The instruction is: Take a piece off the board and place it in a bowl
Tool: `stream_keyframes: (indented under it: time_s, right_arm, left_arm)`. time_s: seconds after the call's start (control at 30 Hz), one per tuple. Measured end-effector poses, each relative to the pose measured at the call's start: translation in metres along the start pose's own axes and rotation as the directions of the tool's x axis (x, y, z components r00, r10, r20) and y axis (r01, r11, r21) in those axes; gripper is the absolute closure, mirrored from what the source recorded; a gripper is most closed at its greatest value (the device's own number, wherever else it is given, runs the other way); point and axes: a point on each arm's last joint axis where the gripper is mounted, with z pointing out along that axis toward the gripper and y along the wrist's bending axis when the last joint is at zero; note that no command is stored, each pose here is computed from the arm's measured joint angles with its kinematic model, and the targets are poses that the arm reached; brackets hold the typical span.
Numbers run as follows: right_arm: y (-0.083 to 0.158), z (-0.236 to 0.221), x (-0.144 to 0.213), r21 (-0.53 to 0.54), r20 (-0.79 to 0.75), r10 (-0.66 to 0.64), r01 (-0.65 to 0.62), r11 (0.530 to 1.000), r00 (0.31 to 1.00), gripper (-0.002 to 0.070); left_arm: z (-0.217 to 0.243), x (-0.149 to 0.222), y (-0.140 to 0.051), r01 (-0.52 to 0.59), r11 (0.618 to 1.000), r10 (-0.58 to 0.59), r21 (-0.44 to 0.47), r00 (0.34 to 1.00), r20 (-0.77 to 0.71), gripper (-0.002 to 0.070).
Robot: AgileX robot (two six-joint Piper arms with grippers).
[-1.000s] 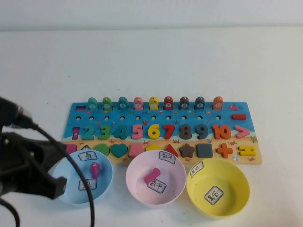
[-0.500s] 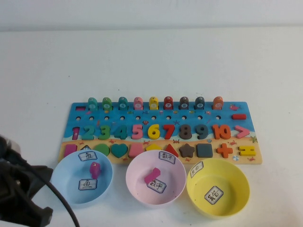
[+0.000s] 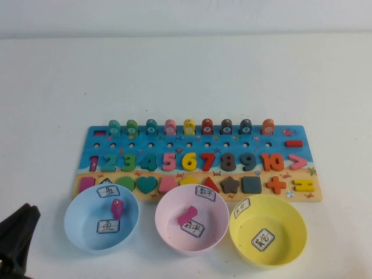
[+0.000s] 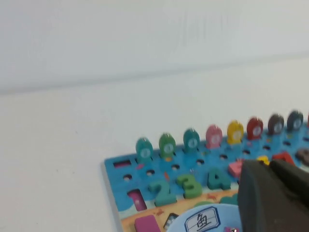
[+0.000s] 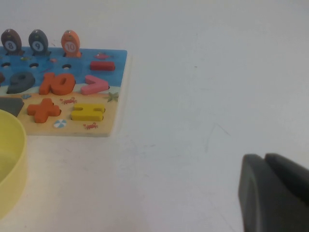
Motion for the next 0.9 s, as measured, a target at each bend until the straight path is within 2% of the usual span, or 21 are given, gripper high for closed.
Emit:
stream_keyframes:
  time_s: [0.17, 0.47, 0.73, 0.9]
  right_arm:
    - [0.0, 0.0, 0.0, 0.0, 0.0, 0.0, 0.0, 1.0, 1.0, 0.0694]
    - [0.0, 0.0, 0.0, 0.0, 0.0, 0.0, 0.0, 1.0, 1.0, 0.0694]
    - [0.0, 0.0, 0.0, 0.0, 0.0, 0.0, 0.0, 1.0, 1.0, 0.0694]
    - [0.0, 0.0, 0.0, 0.0, 0.0, 0.0, 0.0, 1.0, 1.0, 0.0694]
  left_arm:
    - [-0.017, 0.007, 0.005, 0.013, 0.998, -0.011, -0.054, 0.999, 0.031, 0.0678]
    - [-0.034, 0.018, 0.016, -0.01, 0.97, 0.001, -0.243, 0.999, -0.036, 0.0678]
    - [-0.042, 0.035, 0.016, 0.003, 0.962, -0.053, -0.275, 0.983, -0.176, 0.0678]
    - [-0.043, 0.039, 0.016, 0.022, 0.961, -0.083, -0.275, 0.973, -0.214, 0.0678]
